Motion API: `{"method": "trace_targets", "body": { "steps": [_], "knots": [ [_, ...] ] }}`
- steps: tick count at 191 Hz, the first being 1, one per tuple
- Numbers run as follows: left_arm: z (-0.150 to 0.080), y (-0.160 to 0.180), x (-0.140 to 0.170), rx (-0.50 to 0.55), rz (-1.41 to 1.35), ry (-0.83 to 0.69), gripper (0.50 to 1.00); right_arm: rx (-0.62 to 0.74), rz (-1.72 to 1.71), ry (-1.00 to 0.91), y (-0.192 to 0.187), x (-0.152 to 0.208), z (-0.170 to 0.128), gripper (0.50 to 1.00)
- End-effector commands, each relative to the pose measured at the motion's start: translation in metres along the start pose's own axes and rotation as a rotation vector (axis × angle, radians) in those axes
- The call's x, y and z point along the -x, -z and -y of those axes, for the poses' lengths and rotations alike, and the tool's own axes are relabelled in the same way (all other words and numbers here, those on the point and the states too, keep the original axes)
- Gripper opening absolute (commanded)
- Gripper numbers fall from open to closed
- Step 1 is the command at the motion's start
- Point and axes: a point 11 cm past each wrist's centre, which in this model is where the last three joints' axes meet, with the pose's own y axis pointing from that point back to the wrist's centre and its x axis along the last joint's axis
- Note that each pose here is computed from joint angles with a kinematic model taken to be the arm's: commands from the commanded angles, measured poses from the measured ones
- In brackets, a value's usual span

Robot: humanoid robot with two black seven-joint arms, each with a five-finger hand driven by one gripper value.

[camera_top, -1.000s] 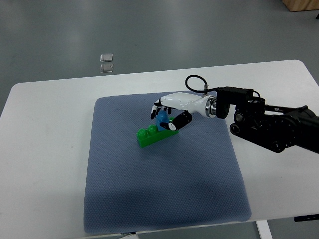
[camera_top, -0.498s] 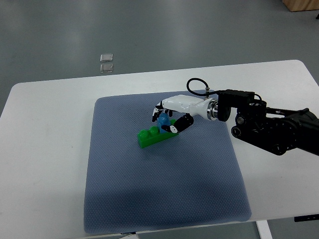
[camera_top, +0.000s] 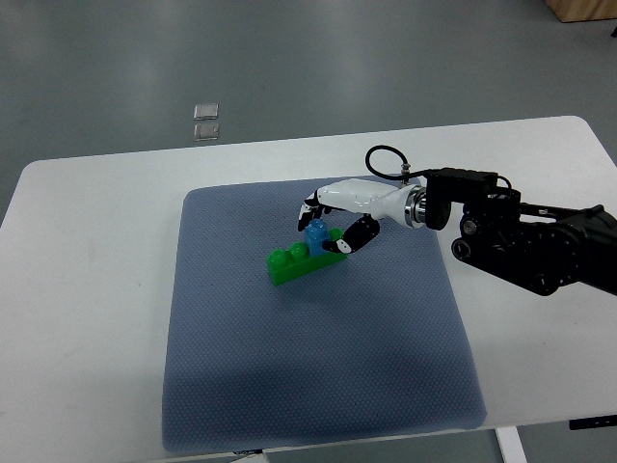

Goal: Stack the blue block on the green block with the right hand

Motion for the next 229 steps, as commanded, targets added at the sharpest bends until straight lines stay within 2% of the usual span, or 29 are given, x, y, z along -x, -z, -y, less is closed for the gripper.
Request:
{"method": "trace_targets", "body": {
  "steps": [1,20,33,59,60,82,102,126,133,137,152,163,164,177,229],
  "knots": [
    [0.0,0.0,0.0,0.0,0.0,-0.001,1.0,0.002,0.003,-0.001,-0.001,-0.001,-0.001,0.754],
    [0.0,0.0,0.0,0.0,0.0,-0.001,1.0,0.001,0.005,-0.007,-0.001,-0.003,-0.001,0.76],
    [0.0,0.0,0.0,0.0,0.0,-0.001,1.0,-0.007,-0.004,-0.019,0.003,-0.012,-0.001,0.784],
    [0.0,0.0,0.0,0.0,0.0,-0.001,1.0,-0.009,0.015,-0.029,0.004,-0.017,-0.002,0.787],
    [0.0,0.0,0.0,0.0,0.0,-0.001,1.0,-0.011,0.039,-0.042,0.004,-0.028,-0.004,0.795],
    [0.0,0.0,0.0,0.0,0.0,-0.001,1.0,-0.031,0.136,-0.065,0.01,-0.053,-0.008,0.799],
    [0.0,0.0,0.0,0.0,0.0,-0.001,1.0,-0.044,0.277,-0.13,0.008,-0.081,-0.014,0.854],
    [0.0,0.0,0.0,0.0,0.0,-0.001,1.0,-0.022,0.498,-0.21,-0.014,-0.104,-0.025,0.864],
    [0.0,0.0,0.0,0.0,0.0,0.0,1.0,-0.018,0.595,-0.249,-0.025,-0.109,-0.029,0.909],
    [0.0,0.0,0.0,0.0,0.0,0.0,1.0,-0.015,0.643,-0.272,-0.031,-0.112,-0.032,0.915],
    [0.0,0.0,0.0,0.0,0.0,-0.001,1.0,-0.006,0.81,-0.343,-0.053,-0.115,-0.04,0.917],
    [0.0,0.0,0.0,0.0,0.0,-0.001,1.0,-0.006,0.81,-0.343,-0.053,-0.115,-0.04,0.917],
    [0.0,0.0,0.0,-0.001,0.001,0.0,1.0,0.002,0.918,-0.379,-0.066,-0.114,-0.044,0.917],
    [0.0,0.0,0.0,-0.001,0.001,0.0,1.0,0.004,1.032,-0.433,-0.08,-0.114,-0.05,0.917],
    [0.0,0.0,0.0,-0.001,0.003,0.0,1.0,-0.051,1.477,-0.584,-0.115,-0.082,-0.053,0.928]
  ]
}}
